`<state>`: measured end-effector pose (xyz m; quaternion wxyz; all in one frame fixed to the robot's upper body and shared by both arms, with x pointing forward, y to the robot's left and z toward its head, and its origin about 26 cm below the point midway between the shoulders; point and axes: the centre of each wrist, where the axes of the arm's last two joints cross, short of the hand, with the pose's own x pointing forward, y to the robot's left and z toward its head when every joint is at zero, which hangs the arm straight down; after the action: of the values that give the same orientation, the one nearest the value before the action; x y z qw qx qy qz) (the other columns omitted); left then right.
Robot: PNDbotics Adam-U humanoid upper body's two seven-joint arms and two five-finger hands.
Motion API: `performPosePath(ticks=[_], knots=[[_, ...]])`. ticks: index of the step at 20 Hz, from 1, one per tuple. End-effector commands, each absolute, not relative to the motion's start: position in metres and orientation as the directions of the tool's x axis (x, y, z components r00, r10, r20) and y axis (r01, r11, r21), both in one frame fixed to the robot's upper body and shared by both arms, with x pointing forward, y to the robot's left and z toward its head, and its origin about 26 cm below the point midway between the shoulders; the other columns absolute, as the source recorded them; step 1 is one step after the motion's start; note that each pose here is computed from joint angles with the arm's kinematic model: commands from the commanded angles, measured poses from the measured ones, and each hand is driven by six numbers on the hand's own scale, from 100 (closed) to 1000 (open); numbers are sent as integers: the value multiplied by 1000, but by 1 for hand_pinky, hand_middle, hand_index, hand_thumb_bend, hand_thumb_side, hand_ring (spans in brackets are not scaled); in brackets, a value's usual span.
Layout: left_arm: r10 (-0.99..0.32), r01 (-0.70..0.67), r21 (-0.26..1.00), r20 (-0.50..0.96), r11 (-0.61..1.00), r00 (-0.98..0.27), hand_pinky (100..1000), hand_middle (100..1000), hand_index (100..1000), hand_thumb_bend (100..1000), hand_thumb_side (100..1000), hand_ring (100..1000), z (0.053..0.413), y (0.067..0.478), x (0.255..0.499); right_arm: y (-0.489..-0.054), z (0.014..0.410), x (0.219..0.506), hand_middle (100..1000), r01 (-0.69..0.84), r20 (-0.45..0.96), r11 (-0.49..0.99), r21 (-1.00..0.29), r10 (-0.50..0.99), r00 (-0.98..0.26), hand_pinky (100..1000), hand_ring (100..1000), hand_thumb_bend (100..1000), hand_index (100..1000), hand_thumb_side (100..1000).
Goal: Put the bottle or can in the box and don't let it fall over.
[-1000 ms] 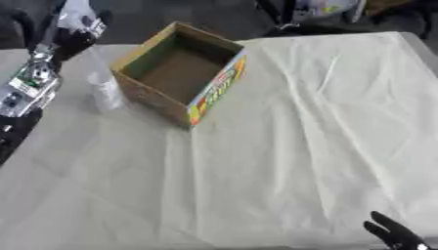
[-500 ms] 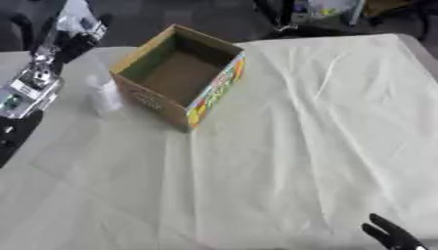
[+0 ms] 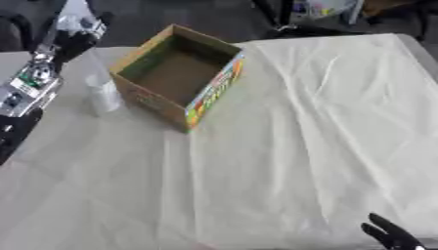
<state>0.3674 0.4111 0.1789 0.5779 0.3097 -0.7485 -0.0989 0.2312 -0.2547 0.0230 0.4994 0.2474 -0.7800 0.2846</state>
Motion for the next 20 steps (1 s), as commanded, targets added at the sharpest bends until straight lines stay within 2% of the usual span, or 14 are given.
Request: performPosePath(ticks=[1, 6, 16, 20], knots=[[-609, -374, 524, 778, 765, -157, 988, 775, 875, 423, 543, 1000, 200, 420, 366, -253, 28, 233, 1000, -671, 911, 708, -222, -95, -401, 646, 1000, 100, 1000, 470], [-607, -374, 524, 780, 765, -150, 980, 739, 850, 408, 539, 1000, 199, 421, 367, -253, 28, 233, 1000, -672, 911, 707, -221, -96, -401, 646, 1000, 100, 1000, 470], [-596, -380, 512, 790, 770, -144, 942, 532, 723, 309, 507, 1000, 200, 422, 368, -253, 28, 233, 1000, -672, 911, 707, -220, -96, -400, 647, 1000, 100, 1000, 470], [-588, -391, 501, 797, 772, -141, 924, 454, 652, 243, 480, 991, 200, 422, 368, -253, 28, 233, 1000, -672, 911, 707, -221, -96, -400, 647, 1000, 100, 1000, 470]])
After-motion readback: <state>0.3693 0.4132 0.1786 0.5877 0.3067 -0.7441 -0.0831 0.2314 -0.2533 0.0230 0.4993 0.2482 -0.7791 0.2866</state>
